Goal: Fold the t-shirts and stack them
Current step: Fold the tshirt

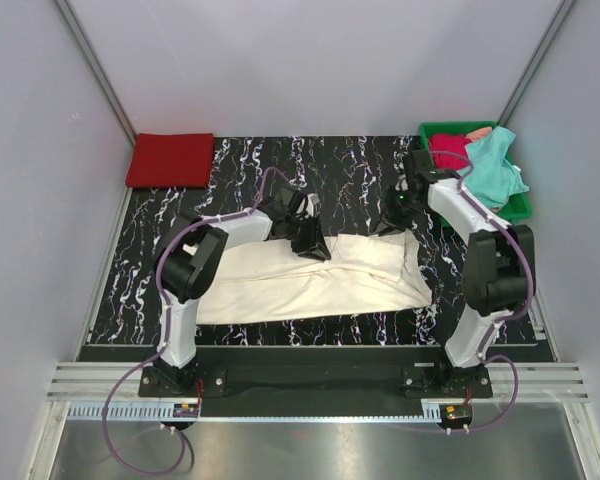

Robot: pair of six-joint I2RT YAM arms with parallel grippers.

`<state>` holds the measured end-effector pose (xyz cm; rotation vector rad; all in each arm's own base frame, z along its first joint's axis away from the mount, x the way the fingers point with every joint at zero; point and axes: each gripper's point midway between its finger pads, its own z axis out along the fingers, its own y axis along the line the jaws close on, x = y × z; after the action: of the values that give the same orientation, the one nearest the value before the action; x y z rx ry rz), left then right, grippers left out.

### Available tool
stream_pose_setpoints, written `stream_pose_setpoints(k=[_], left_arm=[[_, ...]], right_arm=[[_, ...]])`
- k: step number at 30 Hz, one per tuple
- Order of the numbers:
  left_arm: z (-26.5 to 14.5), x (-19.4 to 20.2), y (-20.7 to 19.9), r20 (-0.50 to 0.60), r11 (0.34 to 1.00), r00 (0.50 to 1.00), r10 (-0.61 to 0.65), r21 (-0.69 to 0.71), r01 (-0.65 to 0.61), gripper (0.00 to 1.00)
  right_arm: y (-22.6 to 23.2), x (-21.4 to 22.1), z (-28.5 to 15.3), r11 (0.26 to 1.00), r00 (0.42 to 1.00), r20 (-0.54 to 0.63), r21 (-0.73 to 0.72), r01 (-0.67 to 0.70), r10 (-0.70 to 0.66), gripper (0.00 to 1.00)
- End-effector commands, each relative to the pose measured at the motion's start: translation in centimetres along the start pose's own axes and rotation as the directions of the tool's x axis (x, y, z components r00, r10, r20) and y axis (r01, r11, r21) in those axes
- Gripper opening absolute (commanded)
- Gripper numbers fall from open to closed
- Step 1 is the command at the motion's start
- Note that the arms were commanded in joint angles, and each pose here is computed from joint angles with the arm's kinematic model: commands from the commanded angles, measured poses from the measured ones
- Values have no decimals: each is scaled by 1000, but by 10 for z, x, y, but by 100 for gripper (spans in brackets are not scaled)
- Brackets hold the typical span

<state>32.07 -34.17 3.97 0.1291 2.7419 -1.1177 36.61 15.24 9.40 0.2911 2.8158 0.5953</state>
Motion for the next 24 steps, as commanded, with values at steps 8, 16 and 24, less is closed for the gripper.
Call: stream_pose_setpoints(k=[8,16,24], left_arm=[[14,12,-20,-25,998,1000,5,64,-3,22],[8,42,-18,-71,999,997,37,38,-34,21],[-1,50,-12,-62,998,997,48,-24,-49,25]], right_arm=[[-53,-17,-25,991,985,110,8,-135,134,22],[-71,-44,-9,977,971,145,70,-204,192,26],[-70,-47,-10,977,972,143,70,-200,188,26]])
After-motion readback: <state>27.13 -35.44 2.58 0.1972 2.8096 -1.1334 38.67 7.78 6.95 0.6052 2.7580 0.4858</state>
